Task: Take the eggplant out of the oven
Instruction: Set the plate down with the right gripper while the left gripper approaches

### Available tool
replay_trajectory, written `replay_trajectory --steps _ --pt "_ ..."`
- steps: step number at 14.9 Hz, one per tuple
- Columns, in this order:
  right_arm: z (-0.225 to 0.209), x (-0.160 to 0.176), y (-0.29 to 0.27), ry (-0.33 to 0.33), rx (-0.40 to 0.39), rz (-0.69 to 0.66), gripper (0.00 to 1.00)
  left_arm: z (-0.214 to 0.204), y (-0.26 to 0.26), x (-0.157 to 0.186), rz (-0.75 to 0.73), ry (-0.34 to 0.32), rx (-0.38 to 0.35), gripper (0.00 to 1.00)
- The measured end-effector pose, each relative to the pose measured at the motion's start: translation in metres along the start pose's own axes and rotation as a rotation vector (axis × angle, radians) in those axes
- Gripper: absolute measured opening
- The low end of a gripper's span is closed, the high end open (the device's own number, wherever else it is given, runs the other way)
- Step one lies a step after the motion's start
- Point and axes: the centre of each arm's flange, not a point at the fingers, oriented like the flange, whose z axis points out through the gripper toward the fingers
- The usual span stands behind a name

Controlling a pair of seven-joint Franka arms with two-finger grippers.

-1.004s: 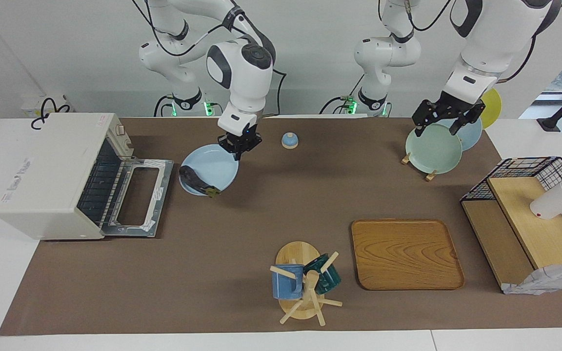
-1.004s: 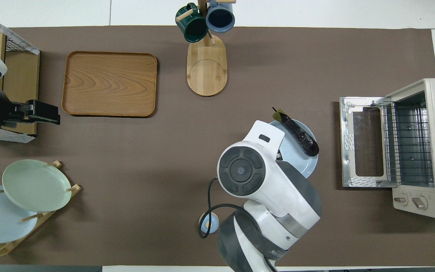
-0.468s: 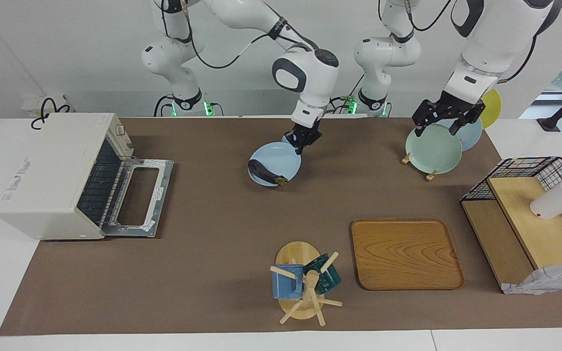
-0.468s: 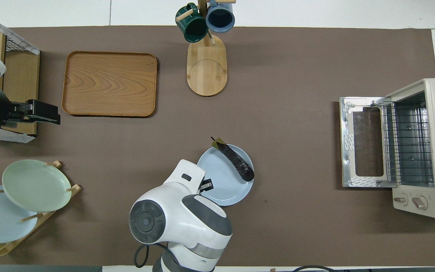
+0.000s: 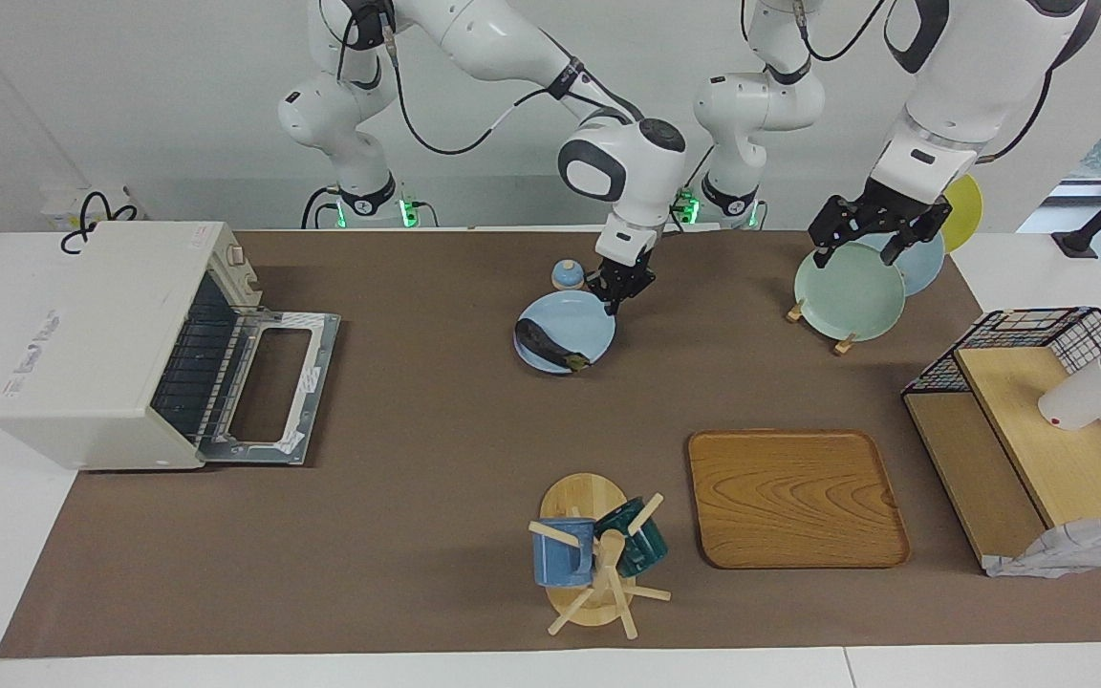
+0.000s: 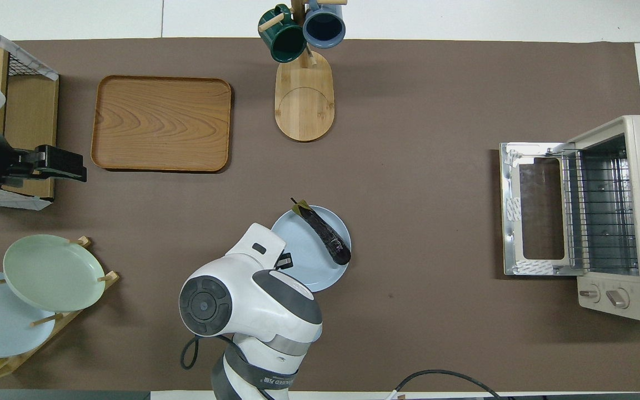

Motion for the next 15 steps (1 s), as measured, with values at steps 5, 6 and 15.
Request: replay_trajectory --steps 5,6,15 --pt "-0.017 0.01 0.004 0.035 0.024 -0.001 0.38 0.003 -0.002 0.002 -0.038 -0.004 -0.018 1.0" --pt "-0.029 0.019 0.017 0.04 0.02 -0.013 0.39 0.004 0.0 0.003 -0.06 -0.003 -0.024 1.0" --pt "-0.085 0.068 0.27 -0.161 -0.137 -0.029 0.01 0.04 0.072 0.01 -0.355 -0.011 -0.061 1.0"
